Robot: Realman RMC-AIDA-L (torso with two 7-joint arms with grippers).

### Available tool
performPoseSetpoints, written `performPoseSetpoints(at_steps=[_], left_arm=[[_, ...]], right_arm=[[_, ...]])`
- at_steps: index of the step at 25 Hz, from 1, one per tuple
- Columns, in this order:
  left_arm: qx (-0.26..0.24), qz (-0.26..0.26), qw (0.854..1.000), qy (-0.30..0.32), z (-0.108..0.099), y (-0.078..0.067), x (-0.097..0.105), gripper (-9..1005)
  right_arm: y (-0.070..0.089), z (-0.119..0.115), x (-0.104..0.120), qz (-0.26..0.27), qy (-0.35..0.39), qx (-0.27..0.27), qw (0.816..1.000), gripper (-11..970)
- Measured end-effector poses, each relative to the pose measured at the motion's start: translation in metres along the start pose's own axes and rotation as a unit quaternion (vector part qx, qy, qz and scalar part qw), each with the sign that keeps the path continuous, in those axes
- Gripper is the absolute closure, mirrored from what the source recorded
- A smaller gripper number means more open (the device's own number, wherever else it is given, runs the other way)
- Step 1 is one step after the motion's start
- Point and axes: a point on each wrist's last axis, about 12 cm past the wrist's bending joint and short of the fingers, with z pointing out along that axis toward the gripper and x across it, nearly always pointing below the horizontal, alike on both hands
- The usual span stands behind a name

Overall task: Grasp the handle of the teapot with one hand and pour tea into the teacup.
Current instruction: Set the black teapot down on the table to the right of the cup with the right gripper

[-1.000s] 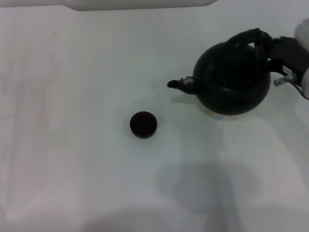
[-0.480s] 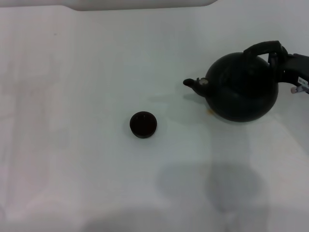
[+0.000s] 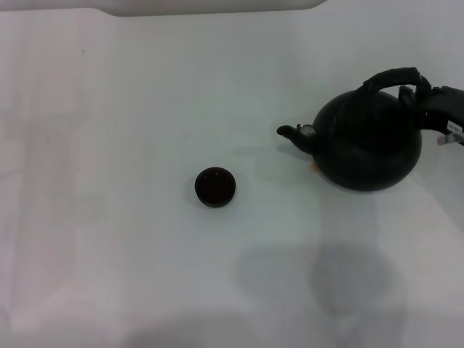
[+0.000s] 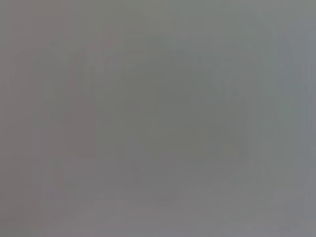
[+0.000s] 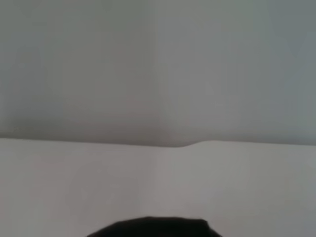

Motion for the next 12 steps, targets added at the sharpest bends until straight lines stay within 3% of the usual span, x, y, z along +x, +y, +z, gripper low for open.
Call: performPoseSetpoints(at_steps=[7, 12], left_arm=[[0.004, 0.001, 1.000, 0.001, 0.0012, -0.0011, 0.0000, 119], [0.003, 0.001, 1.000, 0.001, 0.0004, -0.0003, 0.0000, 119]], right_arm=[[-0.0011, -0.0033, -0.0025, 0.000, 0.011, 0.002, 1.000, 715], [-0.0019, -0.0093, -0.0056, 0.006, 0.011, 0.002, 1.000, 511]])
